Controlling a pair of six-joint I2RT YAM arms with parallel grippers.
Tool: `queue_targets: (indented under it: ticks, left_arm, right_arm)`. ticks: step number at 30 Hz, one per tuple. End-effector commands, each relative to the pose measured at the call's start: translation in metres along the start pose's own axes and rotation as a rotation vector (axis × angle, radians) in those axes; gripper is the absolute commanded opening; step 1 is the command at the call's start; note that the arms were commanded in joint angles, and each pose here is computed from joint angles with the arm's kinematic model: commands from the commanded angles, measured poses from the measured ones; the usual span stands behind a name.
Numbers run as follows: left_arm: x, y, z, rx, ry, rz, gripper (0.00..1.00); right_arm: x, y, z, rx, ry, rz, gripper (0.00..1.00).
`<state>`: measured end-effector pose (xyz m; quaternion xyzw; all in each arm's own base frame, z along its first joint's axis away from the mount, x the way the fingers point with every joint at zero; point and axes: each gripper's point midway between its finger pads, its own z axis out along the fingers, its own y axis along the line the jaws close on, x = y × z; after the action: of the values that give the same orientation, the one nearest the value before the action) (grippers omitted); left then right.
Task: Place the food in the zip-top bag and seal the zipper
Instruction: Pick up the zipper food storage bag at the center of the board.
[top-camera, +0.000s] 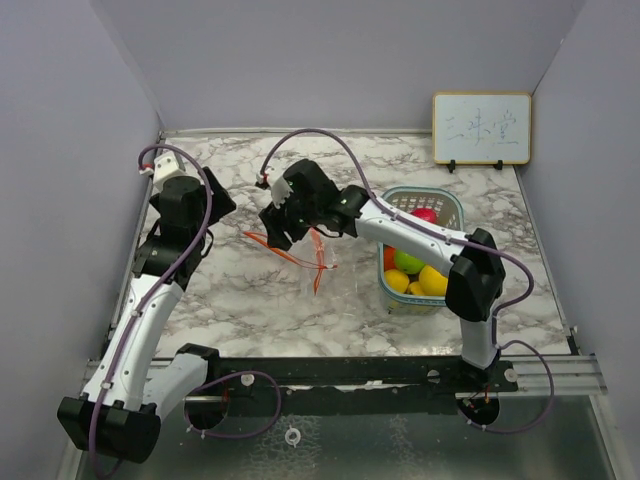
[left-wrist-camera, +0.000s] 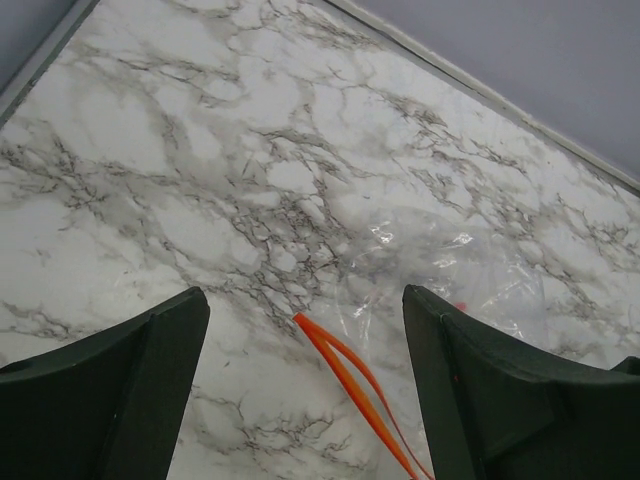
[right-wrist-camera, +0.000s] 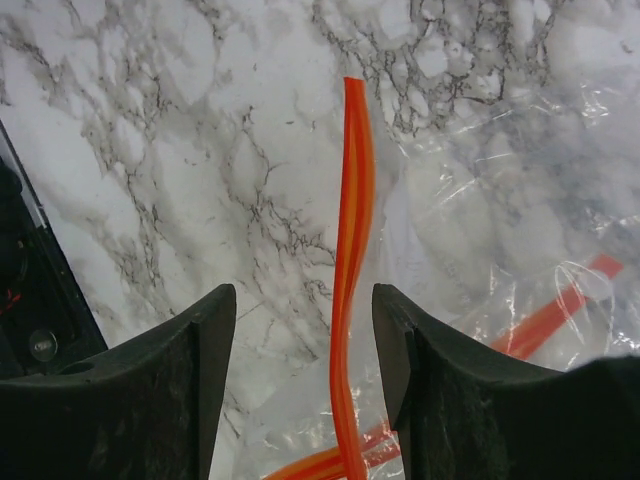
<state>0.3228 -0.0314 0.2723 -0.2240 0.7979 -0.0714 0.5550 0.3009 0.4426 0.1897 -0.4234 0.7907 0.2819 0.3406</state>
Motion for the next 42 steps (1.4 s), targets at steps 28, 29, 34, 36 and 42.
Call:
queue_targets:
  ticks: [28,29,34,36,42]
  left_arm:
    - [0.037,-0.013,-0.025,0.126,0.157,-0.106,0.53]
    - [0.038,-0.025,-0.025,0.181,0.167,-0.129,0.53]
    - [0.043,-0.057,-0.028,0.339,0.213,-0.232,0.57]
    - [0.042,-0.06,-0.027,0.345,0.215,-0.243,0.58]
    - [0.032,-0.065,-0.02,0.348,0.18,-0.261,0.63]
  right_arm:
    - [-0.006,-0.019,0.003,0.124,-0.015,0.048,0.02]
    - [-0.018,-0.016,-0.003,0.114,-0.045,0.057,0.02]
    - [-0.07,0.002,-0.034,0.043,-0.188,0.102,0.02]
    - [-0.084,0.007,-0.046,0.023,-0.23,0.105,0.02]
    - [-0.094,0.025,-0.057,-0.072,-0.251,0.094,0.02]
